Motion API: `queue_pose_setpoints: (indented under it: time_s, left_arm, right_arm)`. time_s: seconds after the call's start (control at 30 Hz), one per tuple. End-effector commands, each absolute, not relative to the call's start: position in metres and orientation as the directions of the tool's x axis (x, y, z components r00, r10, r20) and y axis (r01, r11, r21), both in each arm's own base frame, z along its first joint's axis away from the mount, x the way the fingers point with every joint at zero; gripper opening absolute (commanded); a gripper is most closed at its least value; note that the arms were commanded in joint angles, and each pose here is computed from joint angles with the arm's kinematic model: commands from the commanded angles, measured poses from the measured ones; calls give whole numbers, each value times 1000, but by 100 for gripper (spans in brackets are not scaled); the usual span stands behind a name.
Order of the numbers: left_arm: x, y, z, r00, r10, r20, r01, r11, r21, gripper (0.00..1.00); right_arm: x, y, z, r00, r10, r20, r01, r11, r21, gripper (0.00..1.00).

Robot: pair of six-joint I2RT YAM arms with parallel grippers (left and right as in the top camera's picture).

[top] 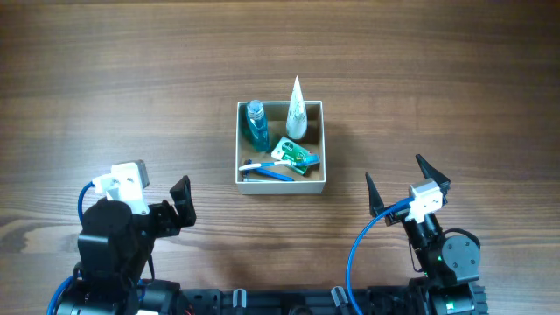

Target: Pack container

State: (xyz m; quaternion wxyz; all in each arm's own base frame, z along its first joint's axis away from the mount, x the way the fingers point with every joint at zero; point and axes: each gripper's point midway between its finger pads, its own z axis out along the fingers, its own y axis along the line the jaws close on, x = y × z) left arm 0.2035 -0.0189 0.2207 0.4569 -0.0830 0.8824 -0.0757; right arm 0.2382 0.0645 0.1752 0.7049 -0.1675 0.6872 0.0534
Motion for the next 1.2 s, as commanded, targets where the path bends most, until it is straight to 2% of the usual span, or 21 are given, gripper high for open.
queue_pose_setpoints:
  time_s: [0.0, 0.6, 0.77, 0.87, 1.07, 1.17]
  left_arm:
    - [204, -15, 219, -564, -231, -793, -104, 972, -210, 100]
    - [202, -9, 212, -572, -245, -783, -134, 970, -205, 100]
    - [196, -4, 177, -530, -261, -807, -147, 965, -216, 100]
    - [204, -4, 164, -445, -271, -854, -127, 963, -239, 100]
    - [243, 3, 189, -80, -270, -960, -73, 962, -264, 100]
    - [246, 3, 189, -9, -241, -970, -56, 969, -241, 100]
  right_arm:
    - [237, 69, 176, 66, -170, -983, -328, 927, -182, 100]
    - [237, 69, 176, 66, -170, -983, -328, 927, -182, 100]
    - [237, 69, 176, 66, -170, -983, -328, 927, -182, 100]
    - [237, 69, 176, 66, -170, -983, -328, 927, -182, 100]
    - [237, 69, 176, 66, -170, -983, -328, 927, -182, 100]
    - [237, 69, 176, 66, -170, -983, -328, 927, -182, 100]
